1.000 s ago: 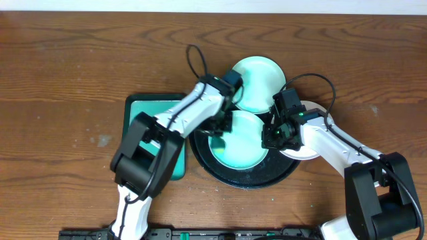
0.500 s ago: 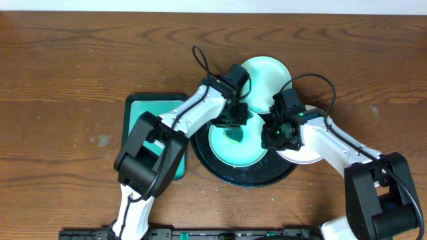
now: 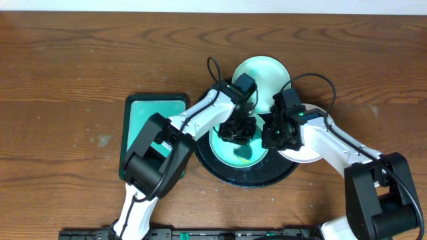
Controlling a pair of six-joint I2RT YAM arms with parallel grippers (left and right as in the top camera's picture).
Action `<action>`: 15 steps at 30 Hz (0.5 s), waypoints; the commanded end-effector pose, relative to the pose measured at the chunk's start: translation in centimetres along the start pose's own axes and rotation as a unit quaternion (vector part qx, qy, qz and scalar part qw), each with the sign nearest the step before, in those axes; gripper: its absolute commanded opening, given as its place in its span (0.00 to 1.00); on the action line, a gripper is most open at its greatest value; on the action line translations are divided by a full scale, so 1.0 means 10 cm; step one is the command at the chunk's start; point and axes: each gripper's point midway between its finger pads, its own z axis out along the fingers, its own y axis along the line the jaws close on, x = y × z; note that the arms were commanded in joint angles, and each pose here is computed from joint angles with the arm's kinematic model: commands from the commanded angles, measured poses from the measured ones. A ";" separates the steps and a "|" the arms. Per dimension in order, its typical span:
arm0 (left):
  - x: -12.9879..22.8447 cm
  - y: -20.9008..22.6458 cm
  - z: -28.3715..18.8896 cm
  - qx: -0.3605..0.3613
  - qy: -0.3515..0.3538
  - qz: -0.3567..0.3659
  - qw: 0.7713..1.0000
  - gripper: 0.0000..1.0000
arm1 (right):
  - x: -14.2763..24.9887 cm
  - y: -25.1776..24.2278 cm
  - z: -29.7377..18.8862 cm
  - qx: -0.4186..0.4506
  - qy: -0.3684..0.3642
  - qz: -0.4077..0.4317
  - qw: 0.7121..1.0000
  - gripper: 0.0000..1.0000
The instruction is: Clean dirty plates on tray and stack at the side
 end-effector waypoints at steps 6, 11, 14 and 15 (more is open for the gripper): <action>-0.19 1.18 -1.81 -0.185 -0.214 -0.089 0.955 0.07 | -0.01 -0.16 0.03 0.033 -0.003 0.005 0.999 0.01; -0.07 1.90 -2.02 -0.212 -0.212 -0.192 0.934 0.07 | -0.12 -0.12 0.03 0.025 -0.024 0.001 0.999 0.01; 0.09 2.27 -1.79 -0.212 -0.174 -0.254 0.927 0.07 | -0.17 -0.10 0.03 0.020 -0.034 -0.006 0.999 0.01; 0.13 2.33 -1.71 -0.207 -0.163 -0.263 0.928 0.09 | -0.18 -0.09 0.02 0.019 -0.036 -0.010 0.999 0.01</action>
